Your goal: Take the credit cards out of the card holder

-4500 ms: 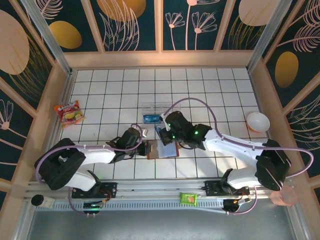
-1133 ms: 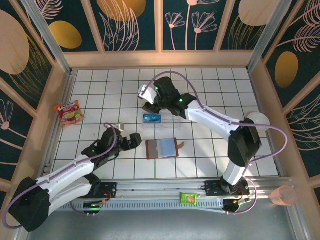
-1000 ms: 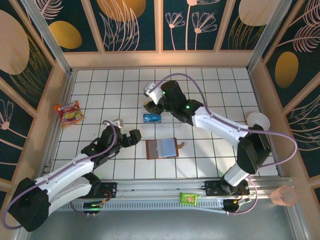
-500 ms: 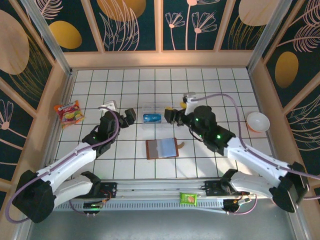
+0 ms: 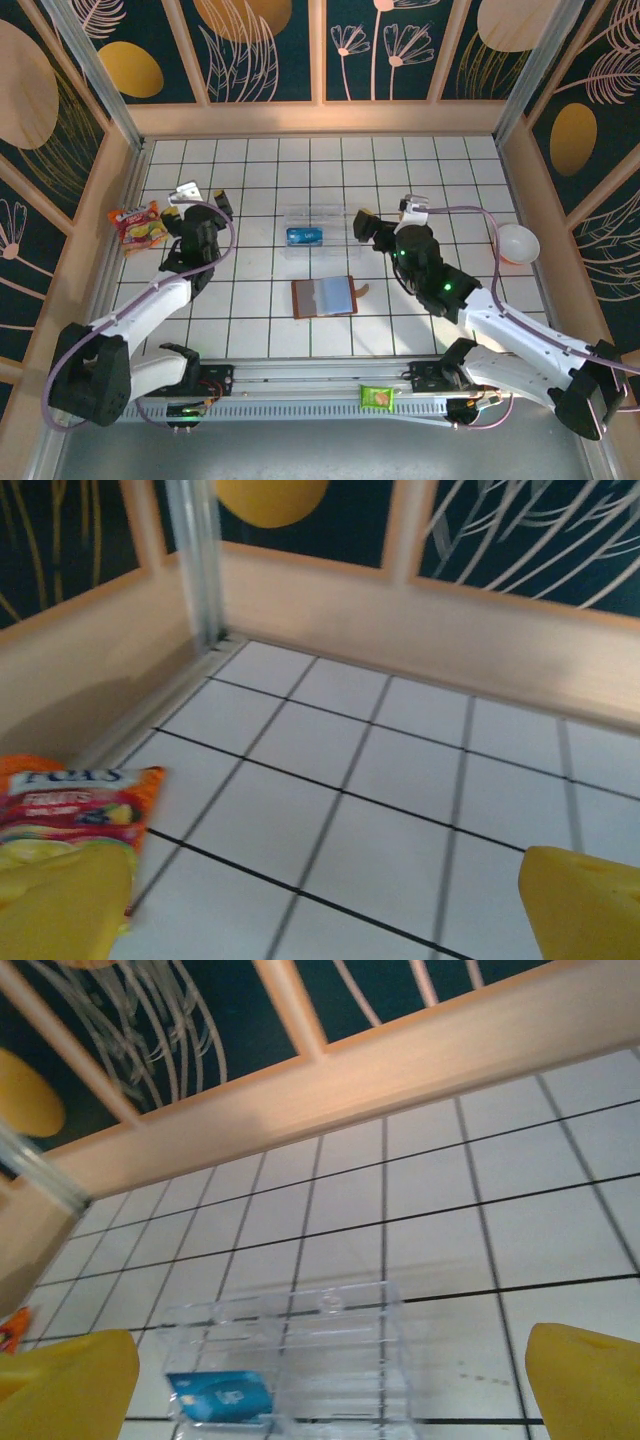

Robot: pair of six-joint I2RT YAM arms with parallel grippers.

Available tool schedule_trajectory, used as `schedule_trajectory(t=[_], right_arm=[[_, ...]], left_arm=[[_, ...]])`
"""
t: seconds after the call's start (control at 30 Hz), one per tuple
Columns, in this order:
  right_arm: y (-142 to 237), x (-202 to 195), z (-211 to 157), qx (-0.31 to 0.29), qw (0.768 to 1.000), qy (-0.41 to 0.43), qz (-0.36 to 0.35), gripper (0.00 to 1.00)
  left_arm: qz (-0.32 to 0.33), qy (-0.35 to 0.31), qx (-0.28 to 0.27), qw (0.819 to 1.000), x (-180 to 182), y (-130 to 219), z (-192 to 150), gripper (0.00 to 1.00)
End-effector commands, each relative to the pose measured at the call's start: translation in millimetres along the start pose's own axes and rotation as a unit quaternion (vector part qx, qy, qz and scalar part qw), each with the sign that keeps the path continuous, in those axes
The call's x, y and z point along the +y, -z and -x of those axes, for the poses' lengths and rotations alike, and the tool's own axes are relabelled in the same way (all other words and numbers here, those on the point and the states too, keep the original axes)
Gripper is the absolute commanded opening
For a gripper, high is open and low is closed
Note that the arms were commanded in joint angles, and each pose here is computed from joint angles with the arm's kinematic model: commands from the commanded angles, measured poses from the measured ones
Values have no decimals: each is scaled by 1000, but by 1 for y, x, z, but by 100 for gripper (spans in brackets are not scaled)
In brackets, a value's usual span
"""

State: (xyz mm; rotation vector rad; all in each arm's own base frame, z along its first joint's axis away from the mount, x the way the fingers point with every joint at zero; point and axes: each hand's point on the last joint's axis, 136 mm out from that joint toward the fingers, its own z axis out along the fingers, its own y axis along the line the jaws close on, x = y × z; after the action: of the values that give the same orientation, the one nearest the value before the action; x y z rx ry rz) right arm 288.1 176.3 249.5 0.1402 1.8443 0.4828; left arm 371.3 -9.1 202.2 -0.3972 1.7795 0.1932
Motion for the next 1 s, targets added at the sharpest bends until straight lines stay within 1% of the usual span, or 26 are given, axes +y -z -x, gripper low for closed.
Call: schedule_trajectory(t=[0.0,0.1,0.2,0.3,0.37,0.4,0.47,0.53,0.57,0.67,0.77,0.83,0.9,0.93,0.97], right_arm=[[8,-28,15,-44,997,-20,-65,99],[10,-37,17,-50,995,-17,-85,99],[12,-42,20,-53,994,-20,-93,99],[14,-48,23,-56,993,-15,-105,99],[15,-52,24,-54,992,-11,-111,99],[16,-55,24,-54,992,-11,-116,99],[18,-58,25,-58,991,-7,-117,99],[23,-66,28,-76,989,-19,-128,99],[25,-67,30,-85,988,-19,-124,99],[31,-68,37,-116,987,-15,-109,99],[37,-70,46,-150,984,-9,-101,99],[39,-71,49,-162,982,4,-97,99],[37,-66,48,-160,983,36,-82,99],[35,-67,48,-157,983,47,-86,99],[33,-67,46,-151,983,60,-89,99]], left_arm=[[14,-35,-15,999,18,-12,2,99],[45,-45,-13,998,35,-19,-16,99],[52,-44,-32,997,42,-23,-26,99],[45,-33,-57,997,46,-26,-36,99],[35,-41,-61,997,43,-30,-42,99],[37,-50,-51,997,41,-36,-44,99],[17,-65,-51,996,34,-40,-45,99],[7,-55,-74,996,37,-34,-47,99],[6,-49,-75,996,39,-34,-47,99],[-20,-38,-54,998,38,-43,-50,99],[-49,-33,-53,997,36,-43,-52,99],[-65,-25,-66,995,37,-35,-52,99],[-88,-26,-104,990,36,-23,-51,99],[-82,-30,-75,993,36,-29,-59,99],[-82,-28,-72,994,36,-30,-57,99]])
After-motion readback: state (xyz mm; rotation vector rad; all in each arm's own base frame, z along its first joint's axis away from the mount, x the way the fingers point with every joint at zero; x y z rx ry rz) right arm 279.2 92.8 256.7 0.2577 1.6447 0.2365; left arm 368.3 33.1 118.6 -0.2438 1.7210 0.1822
